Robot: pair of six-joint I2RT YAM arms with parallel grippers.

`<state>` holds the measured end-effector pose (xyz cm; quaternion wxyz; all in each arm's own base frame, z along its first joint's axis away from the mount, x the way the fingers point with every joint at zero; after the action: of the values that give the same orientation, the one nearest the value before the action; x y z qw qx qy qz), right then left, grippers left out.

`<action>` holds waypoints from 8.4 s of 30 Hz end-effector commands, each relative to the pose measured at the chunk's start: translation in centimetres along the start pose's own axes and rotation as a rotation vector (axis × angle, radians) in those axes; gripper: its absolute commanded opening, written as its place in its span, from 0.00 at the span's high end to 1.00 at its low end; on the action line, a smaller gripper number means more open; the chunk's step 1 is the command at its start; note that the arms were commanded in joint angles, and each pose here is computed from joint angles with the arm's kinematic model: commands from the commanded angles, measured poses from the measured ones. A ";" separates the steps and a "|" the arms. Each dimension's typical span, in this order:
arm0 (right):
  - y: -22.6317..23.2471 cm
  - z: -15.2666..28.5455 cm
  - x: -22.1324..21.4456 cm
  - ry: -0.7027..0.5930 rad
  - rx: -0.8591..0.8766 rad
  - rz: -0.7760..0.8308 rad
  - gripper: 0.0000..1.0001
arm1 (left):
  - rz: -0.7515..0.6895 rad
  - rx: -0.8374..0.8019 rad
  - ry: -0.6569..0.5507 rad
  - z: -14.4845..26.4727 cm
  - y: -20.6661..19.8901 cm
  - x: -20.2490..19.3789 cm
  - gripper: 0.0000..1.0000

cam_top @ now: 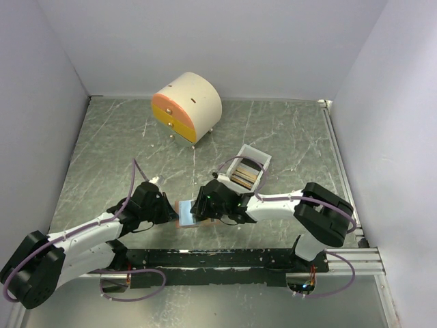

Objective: Put the credit cards into the card holder
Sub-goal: Insert the credit card into the card holder, then pick up the credit card from the storage box.

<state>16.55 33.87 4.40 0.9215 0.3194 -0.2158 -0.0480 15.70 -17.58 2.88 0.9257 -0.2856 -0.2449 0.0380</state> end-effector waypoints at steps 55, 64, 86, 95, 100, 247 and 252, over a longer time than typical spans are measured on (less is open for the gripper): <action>0.9 -0.6 -1.8 0.039 -0.101 0.251 0.63 | -0.017 0.039 0.060 -0.4 1.1 -1.6 0.88; 1.7 -0.9 -1.6 0.047 -0.057 0.358 0.62 | -0.025 0.035 0.059 -0.6 0.9 -1.4 0.88; 0.4 -0.3 0.3 -0.009 -0.090 0.459 0.38 | -0.018 0.039 0.031 -0.6 0.8 -0.9 0.89; 2.8 -1.2 0.5 -0.013 0.006 0.524 0.39 | -0.017 0.034 0.032 -0.8 0.8 -0.9 0.89; 3.3 -0.8 0.4 -0.014 0.060 0.575 0.39 | -0.027 0.043 0.030 -0.8 0.9 -0.8 0.89; -8.2 9.2 22.5 -0.176 -0.677 0.988 1.00 | -0.158 -0.155 -0.160 4.3 -5.8 5.0 0.60; -6.8 10.7 21.9 -0.187 -0.622 0.926 1.00 | -0.135 -0.245 -0.151 5.3 -7.8 5.2 0.57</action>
<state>33.30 17.14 13.94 0.8619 -0.1343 -0.3885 0.2968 17.46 -18.81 10.16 0.8843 -0.3234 -0.3356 -0.0275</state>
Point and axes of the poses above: each gripper's point midway between its finger pads, its own z axis back along the fingers, its own y axis along the line the jaws close on, x = y × z, the point moved 2 cm from there along z, back along the fingers, and after that the axes turned 2 degrees about -z, right-handed, at the moved point
